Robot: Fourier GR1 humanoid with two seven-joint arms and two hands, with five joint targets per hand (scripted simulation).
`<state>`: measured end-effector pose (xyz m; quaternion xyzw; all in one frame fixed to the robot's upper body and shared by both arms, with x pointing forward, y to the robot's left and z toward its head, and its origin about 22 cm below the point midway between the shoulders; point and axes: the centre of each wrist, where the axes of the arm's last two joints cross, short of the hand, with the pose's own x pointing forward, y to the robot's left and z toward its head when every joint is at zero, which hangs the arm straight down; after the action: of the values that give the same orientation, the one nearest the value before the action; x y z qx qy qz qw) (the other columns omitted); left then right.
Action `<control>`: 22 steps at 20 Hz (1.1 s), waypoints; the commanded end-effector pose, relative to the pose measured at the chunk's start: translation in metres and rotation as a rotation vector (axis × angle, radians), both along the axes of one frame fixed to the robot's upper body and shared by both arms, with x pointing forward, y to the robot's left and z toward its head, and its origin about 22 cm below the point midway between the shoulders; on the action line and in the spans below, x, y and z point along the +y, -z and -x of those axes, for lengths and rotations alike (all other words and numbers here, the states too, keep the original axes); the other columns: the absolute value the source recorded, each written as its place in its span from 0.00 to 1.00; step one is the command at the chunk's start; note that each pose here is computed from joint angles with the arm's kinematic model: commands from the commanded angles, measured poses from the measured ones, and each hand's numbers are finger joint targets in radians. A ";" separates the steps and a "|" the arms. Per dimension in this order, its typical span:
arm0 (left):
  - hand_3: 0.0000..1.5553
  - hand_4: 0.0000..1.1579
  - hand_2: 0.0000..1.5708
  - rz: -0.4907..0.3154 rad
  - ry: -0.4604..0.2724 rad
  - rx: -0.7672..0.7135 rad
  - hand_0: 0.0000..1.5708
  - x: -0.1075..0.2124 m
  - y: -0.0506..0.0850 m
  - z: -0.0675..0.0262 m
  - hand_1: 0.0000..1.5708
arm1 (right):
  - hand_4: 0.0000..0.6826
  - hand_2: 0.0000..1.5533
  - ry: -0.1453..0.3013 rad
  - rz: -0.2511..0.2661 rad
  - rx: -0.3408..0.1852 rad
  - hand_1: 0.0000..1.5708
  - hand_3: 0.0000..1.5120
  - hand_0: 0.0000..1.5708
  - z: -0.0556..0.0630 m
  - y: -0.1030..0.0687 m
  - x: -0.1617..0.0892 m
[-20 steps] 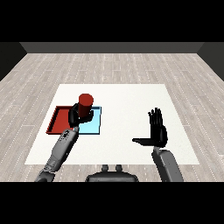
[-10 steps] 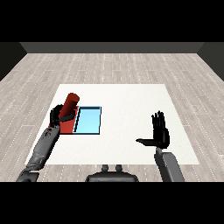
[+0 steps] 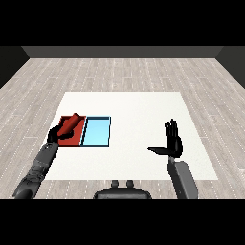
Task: Pick the red can and put it in the red box
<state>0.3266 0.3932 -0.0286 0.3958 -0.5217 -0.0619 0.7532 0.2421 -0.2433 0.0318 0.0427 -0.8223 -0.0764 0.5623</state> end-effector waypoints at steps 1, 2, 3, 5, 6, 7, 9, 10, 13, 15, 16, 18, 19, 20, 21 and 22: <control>0.00 0.62 0.00 -0.021 -0.049 0.157 0.00 0.005 0.017 0.0029 0.00 | 0.00 0.00 0.001 0.013 0.012 0.00 0.00 0.00 -0.009 0.004 -0.003; 0.00 0.61 0.21 0.004 -0.070 0.170 0.00 0.003 0.026 0.0075 0.00 | 0.00 0.00 0.011 0.029 0.015 0.00 0.00 0.00 -0.002 0.015 -0.008; 0.00 0.63 0.58 -0.022 -0.029 0.198 0.61 -0.010 0.042 0.0134 0.61 | 0.00 0.00 -0.001 0.019 0.004 0.00 0.00 0.00 -0.018 0.000 -0.008; 0.00 0.56 0.66 0.014 -0.016 0.232 0.71 -0.003 0.026 0.0002 0.71 | 0.00 0.00 0.008 0.019 0.005 0.00 0.00 0.00 -0.012 0.014 0.007; 0.50 0.45 0.59 0.028 0.027 0.207 0.56 0.001 0.036 0.0129 0.56 | 0.00 0.00 0.030 0.010 -0.007 0.00 0.00 0.00 -0.024 0.012 0.007; 0.32 0.55 0.36 0.044 0.057 0.259 0.16 -0.001 0.041 0.0159 0.16 | 0.00 0.00 0.029 -0.014 -0.019 0.00 0.00 0.00 -0.018 0.006 -0.001; 0.00 0.17 0.00 -0.043 0.073 0.372 0.00 0.006 0.033 0.0114 0.00 | 0.00 0.00 -0.008 -0.005 -0.005 0.00 0.00 0.00 -0.019 0.017 0.023; 0.00 0.00 0.00 -0.012 0.088 0.374 0.00 0.008 0.031 0.0100 0.00 | 0.00 0.00 0.005 -0.007 -0.024 0.00 0.00 0.00 -0.023 0.012 0.004; 0.00 0.00 0.00 0.023 -0.018 0.240 0.00 0.023 0.015 0.0057 0.00 | 0.00 0.00 0.018 0.013 0.003 0.00 0.00 0.00 -0.002 0.015 -0.022; 0.00 0.00 0.00 0.167 -0.001 0.033 0.00 0.018 0.005 -0.0054 0.00 | 0.00 0.00 -0.006 -0.015 -0.013 0.00 0.00 0.00 -0.021 0.014 0.002; 0.00 0.00 0.00 0.207 0.009 -0.097 0.00 0.015 -0.008 -0.0172 0.00 | 0.00 0.00 -0.024 -0.015 -0.024 0.00 0.00 0.00 -0.021 0.017 0.014; 0.00 0.00 0.00 0.347 0.044 -0.298 0.00 -0.002 -0.013 -0.0289 0.00 | 0.00 0.00 -0.022 -0.035 -0.039 0.00 0.00 0.00 -0.015 0.014 0.002; 0.00 0.00 0.61 0.387 0.142 -0.394 0.65 -0.012 -0.028 -0.0427 0.65 | 0.00 0.00 -0.042 -0.028 -0.029 0.00 0.00 0.00 -0.019 0.012 0.009; 0.00 0.00 0.30 0.413 0.179 -0.477 0.30 -0.017 -0.026 -0.0424 0.30 | 0.00 0.00 -0.035 -0.034 -0.042 0.00 0.00 0.00 -0.024 0.001 0.005; 0.00 0.00 0.00 0.498 0.233 -0.569 0.00 -0.027 -0.029 -0.0475 0.00 | 0.00 0.00 -0.045 -0.027 -0.026 0.00 0.00 0.00 -0.020 0.008 -0.001; 0.00 0.00 0.00 0.570 0.284 -0.676 0.00 -0.044 -0.042 -0.0610 0.00 | 0.00 0.00 -0.047 -0.020 -0.019 0.00 0.00 0.00 -0.018 0.013 0.009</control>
<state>0.3627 0.3814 -0.0105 0.2147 -0.6698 0.0488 0.7092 0.2613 -0.2380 0.0210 0.0624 -0.8278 -0.0759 0.5524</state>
